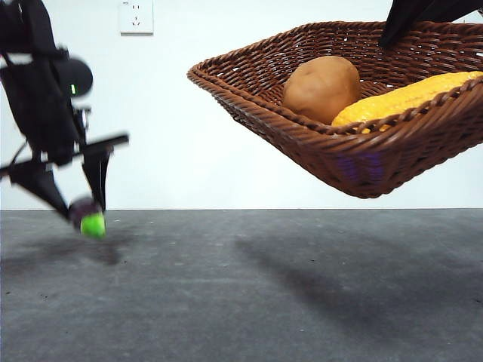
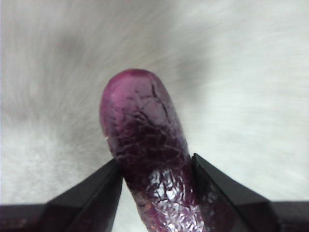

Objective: Help me put the vegetables on the table into the basket

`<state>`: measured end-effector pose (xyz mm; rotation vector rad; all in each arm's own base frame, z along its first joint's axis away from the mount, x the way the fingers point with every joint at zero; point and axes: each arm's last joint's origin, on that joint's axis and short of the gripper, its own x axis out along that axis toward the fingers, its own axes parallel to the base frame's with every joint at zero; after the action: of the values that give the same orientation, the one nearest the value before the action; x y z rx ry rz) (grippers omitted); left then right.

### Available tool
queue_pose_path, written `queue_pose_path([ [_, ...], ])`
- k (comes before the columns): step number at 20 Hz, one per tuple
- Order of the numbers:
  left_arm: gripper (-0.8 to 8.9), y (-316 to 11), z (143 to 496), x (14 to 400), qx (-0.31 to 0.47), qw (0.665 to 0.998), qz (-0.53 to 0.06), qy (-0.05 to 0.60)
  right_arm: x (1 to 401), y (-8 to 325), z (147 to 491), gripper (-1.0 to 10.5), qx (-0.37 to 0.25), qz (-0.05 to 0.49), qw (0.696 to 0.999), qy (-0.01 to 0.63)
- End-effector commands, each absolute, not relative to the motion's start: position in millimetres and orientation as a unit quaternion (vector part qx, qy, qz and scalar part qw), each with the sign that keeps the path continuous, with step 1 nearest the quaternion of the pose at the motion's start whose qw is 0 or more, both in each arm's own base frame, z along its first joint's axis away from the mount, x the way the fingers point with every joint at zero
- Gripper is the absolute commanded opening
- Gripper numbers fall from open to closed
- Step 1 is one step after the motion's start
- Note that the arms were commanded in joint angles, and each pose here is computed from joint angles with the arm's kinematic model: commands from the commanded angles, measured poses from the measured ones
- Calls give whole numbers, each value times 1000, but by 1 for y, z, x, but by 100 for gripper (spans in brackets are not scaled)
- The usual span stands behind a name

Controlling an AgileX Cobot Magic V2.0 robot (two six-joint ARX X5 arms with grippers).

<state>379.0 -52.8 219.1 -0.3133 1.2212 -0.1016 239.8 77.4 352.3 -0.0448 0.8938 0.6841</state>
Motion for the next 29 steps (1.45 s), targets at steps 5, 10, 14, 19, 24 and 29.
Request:
queue_pose_path([
  [5,-8,-53,318,326,-117,864,-194,450,264,85,317,-12,23,302,827,474],
  [10,-7,-61,354,268,-110,876,-271,382,265,88,275,-12,75,285,816,498],
  [14,-8,-77,334,224,-158,861,-327,357,260,105,260,-12,92,295,808,502],
  [19,-7,-121,319,203,-175,823,-403,361,251,139,262,-12,96,319,810,483],
  [24,-8,-160,305,212,-182,818,-402,368,239,162,262,-12,78,322,809,485],
  [29,-8,-187,262,241,-197,803,-370,423,235,167,262,-12,78,328,805,488],
])
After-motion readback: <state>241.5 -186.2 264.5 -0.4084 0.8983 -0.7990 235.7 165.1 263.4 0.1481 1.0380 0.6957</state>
